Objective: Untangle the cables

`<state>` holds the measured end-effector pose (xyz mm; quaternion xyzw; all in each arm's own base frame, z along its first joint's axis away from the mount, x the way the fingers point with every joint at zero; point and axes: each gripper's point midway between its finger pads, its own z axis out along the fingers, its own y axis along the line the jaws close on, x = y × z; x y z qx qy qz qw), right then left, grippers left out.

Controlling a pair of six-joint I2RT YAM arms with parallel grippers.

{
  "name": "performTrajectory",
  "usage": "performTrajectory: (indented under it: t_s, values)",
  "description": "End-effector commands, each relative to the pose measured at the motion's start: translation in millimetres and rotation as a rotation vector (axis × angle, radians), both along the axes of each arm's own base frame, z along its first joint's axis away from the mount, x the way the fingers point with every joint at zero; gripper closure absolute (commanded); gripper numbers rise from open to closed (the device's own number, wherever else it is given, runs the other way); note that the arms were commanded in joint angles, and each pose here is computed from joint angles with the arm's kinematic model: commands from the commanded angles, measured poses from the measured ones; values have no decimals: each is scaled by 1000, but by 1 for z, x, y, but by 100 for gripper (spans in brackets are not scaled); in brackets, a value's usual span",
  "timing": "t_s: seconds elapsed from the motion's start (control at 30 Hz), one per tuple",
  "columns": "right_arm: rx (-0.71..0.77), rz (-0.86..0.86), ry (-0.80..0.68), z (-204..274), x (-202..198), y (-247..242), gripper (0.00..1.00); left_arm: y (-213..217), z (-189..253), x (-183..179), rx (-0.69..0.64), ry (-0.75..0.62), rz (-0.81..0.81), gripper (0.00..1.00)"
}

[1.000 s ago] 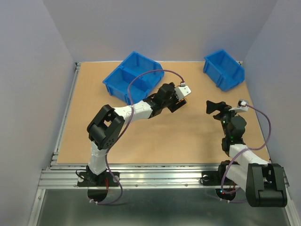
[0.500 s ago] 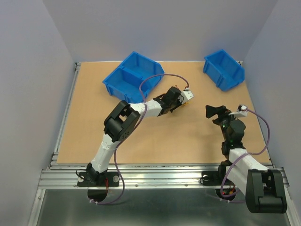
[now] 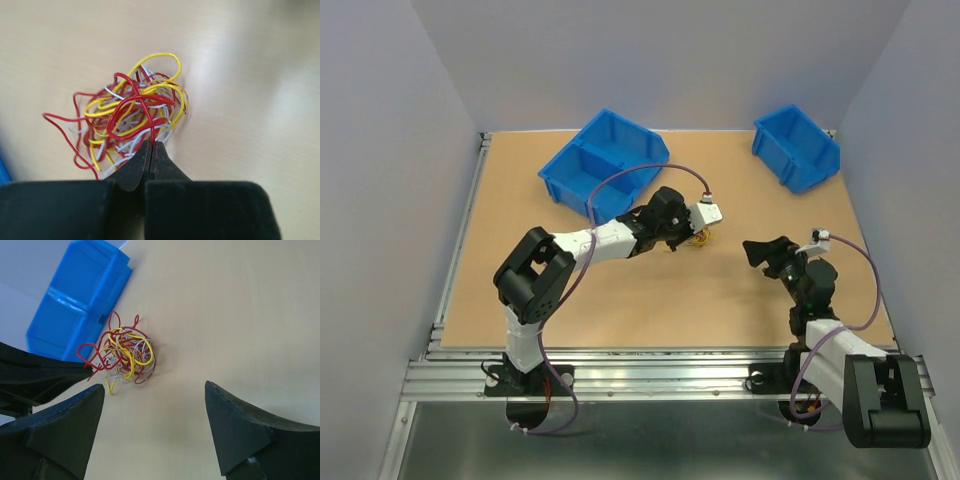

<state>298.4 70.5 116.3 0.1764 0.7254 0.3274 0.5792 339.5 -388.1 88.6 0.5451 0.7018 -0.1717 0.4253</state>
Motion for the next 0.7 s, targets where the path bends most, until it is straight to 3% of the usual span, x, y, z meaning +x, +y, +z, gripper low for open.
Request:
performTrajectory:
  t_s: [0.0, 0.1, 0.4, 0.67]
  values:
    - [18, 108, -37, 3, -9, 20, 18, -12, 38, -21, -106, -33, -138, 100]
    - [11, 162, -33, 1, -7, 32, 28, -13, 35, -25, -104, -21, -160, 100]
    - [5, 232, 16, -16, 10, 65, 28, -13, 33, -27, -96, -21, -174, 100]
    - [94, 155, -1, -11, 27, 64, 30, -12, 22, -26, -70, -20, -184, 100]
